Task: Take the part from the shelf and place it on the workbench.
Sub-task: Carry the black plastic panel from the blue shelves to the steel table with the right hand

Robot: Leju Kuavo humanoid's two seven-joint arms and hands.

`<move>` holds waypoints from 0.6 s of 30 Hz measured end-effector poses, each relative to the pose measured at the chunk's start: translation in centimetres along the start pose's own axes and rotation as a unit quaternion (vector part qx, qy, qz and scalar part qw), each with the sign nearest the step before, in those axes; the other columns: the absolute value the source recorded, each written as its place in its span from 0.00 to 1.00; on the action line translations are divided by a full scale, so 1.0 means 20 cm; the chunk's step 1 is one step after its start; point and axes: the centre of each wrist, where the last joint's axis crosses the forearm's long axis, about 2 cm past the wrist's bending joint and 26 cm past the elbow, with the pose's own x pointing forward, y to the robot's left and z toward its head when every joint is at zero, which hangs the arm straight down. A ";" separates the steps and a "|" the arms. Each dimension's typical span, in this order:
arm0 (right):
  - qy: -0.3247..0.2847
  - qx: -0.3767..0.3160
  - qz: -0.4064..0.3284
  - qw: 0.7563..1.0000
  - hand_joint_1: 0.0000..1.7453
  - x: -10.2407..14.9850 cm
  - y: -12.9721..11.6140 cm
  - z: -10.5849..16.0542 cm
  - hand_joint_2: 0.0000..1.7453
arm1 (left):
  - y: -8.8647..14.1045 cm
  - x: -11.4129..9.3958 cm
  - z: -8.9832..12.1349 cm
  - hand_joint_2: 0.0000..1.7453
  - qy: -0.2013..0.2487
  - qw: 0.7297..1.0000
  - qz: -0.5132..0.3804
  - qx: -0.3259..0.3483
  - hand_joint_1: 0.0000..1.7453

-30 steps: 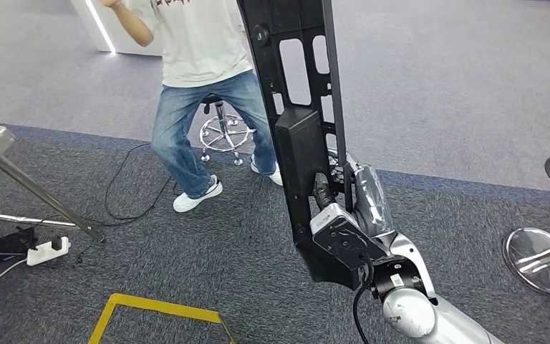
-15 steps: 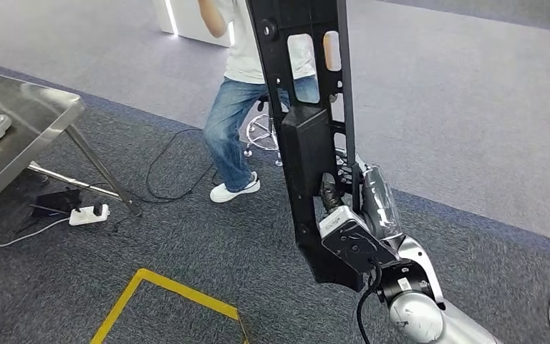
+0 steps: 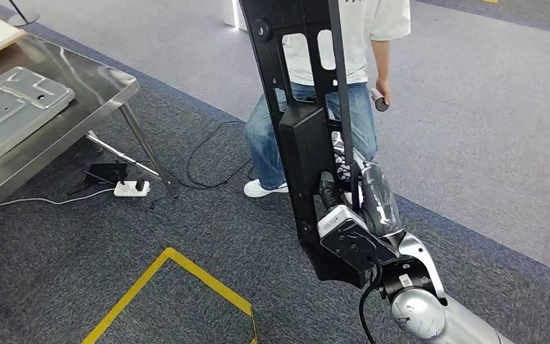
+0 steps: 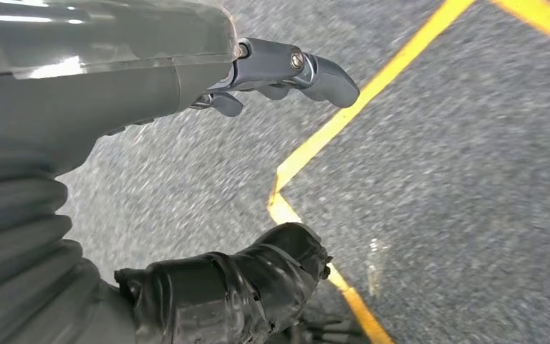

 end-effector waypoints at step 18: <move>0.005 0.002 -0.001 1.000 1.00 -0.01 0.00 0.02 1.00 | 0.00 0.01 -0.01 1.00 0.007 1.000 0.001 0.002 0.00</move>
